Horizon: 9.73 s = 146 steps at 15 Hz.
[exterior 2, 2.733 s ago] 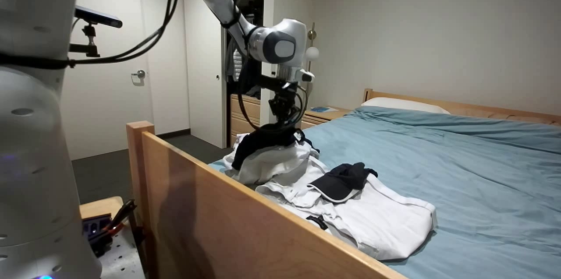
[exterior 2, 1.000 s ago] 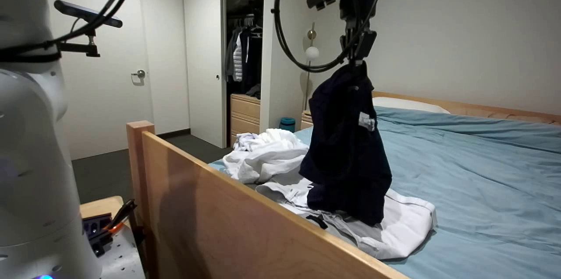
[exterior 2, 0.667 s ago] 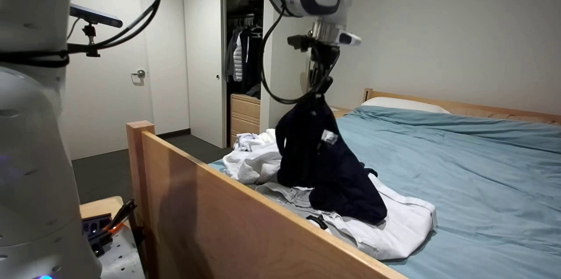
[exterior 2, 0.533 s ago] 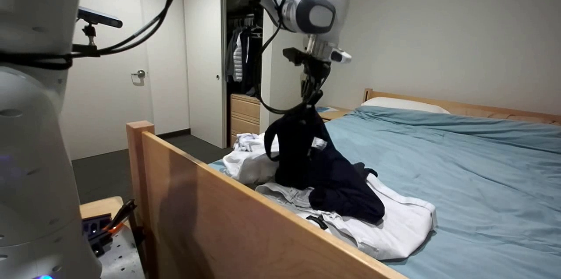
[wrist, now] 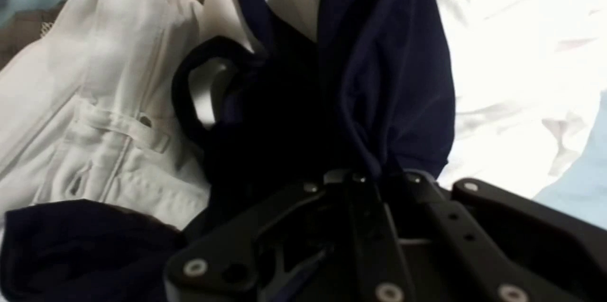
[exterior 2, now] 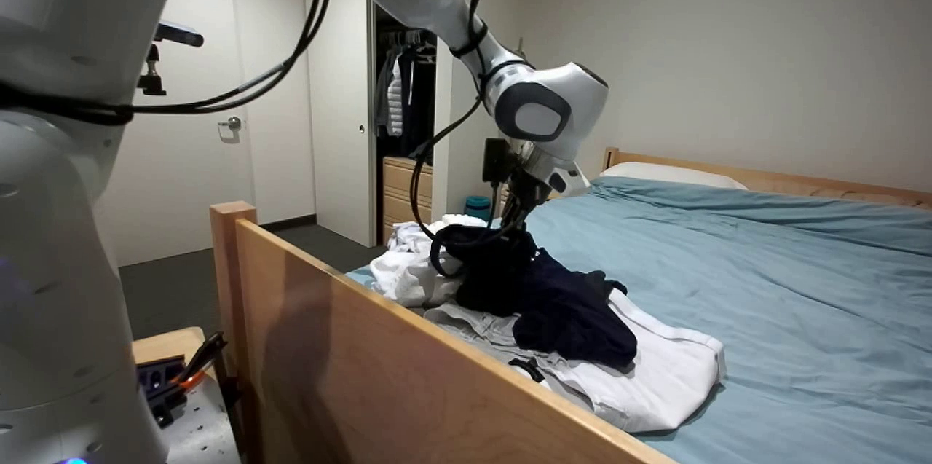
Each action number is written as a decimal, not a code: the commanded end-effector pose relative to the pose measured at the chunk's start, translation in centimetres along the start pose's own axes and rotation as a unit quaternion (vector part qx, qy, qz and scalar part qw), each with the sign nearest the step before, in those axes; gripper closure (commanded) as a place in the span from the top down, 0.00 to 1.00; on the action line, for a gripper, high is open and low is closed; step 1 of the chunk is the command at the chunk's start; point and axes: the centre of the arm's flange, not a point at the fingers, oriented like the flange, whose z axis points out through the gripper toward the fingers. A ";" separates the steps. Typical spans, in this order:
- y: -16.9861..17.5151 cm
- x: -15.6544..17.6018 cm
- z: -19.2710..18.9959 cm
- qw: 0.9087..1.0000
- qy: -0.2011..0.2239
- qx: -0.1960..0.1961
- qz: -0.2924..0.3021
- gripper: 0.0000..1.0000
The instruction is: Move the clothes on the left and pile them on the right
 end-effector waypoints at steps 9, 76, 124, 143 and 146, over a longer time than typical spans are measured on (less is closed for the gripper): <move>8.6 3.2 -11.5 0.990 0.104 0.036 0.091 0.08; -14.1 -11.7 5.2 0.929 0.122 -0.159 -0.310 0.08; 5.6 9.3 -32.8 0.944 0.196 -0.027 0.263 0.08; 16.1 19.5 -31.7 0.916 0.215 0.047 0.335 0.58; 14.4 16.6 -34.7 0.910 0.260 0.073 0.314 0.77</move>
